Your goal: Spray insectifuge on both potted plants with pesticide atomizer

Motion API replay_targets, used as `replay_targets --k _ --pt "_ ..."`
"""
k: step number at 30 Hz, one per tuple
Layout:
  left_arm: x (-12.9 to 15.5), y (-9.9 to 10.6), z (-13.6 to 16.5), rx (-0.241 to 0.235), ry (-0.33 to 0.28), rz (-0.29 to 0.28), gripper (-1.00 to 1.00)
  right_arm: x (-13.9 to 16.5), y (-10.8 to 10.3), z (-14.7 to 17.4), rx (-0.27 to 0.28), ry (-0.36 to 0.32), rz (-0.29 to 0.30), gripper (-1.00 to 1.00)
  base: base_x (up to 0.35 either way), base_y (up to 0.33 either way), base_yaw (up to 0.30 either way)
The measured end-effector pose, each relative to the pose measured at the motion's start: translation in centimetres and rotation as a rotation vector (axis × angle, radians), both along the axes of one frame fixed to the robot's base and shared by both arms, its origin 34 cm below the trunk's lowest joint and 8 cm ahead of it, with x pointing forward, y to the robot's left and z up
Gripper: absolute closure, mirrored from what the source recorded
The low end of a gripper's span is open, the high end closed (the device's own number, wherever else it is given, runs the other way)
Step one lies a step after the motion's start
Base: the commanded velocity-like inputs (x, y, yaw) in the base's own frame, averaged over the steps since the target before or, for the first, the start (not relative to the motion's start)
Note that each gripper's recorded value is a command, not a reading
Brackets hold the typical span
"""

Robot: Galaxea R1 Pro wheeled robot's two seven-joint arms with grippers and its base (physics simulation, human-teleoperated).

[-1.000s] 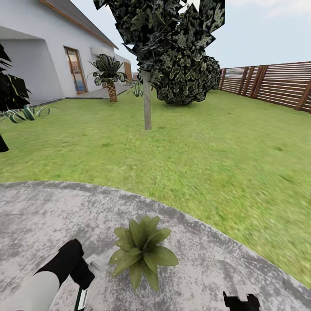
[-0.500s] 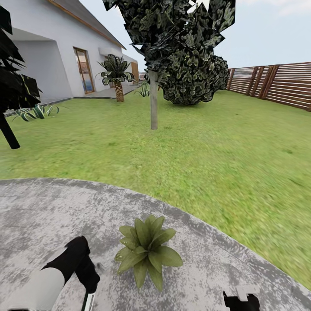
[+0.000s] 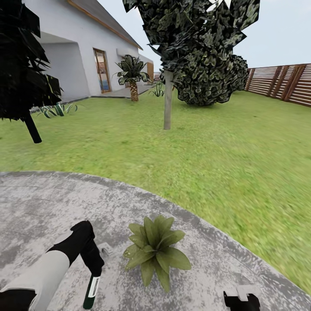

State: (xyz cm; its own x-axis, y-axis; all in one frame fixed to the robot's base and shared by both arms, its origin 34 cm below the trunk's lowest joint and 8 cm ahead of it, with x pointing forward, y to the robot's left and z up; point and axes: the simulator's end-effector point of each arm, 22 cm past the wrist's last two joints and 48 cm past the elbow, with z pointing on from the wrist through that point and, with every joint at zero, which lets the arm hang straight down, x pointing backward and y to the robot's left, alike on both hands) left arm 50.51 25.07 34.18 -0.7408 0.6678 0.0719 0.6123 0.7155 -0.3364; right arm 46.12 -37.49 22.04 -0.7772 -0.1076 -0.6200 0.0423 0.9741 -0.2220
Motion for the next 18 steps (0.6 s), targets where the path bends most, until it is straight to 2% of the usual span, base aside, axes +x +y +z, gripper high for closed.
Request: replay_targets --k 3,5,6,12,18 --pt "0.1 0.2 0.0 0.009 0.000 -0.001 1.00 0.0 -0.1 0.0 -0.002 0.000 0.000 -1.00 -0.073 -0.251 0.025" --pt "0.5 0.5 0.4 0.039 0.002 0.046 1.00 0.0 -0.2 0.0 -0.004 0.000 0.002 -1.00 -0.208 -0.228 0.002" --pt "0.8 0.6 0.6 0.043 -0.007 0.050 1.00 0.0 -0.2 0.0 -0.004 0.000 0.002 -1.00 -0.122 -0.222 0.000" --pt "0.8 1.2 0.5 0.076 -0.012 0.040 1.00 0.0 -0.2 0.0 -0.003 -0.001 0.001 -1.00 0.053 -0.222 0.012" --pt "-0.2 1.4 0.0 0.084 0.008 0.036 1.00 0.0 -0.1 0.0 -0.002 0.000 0.001 -1.00 0.018 -0.022 0.245"
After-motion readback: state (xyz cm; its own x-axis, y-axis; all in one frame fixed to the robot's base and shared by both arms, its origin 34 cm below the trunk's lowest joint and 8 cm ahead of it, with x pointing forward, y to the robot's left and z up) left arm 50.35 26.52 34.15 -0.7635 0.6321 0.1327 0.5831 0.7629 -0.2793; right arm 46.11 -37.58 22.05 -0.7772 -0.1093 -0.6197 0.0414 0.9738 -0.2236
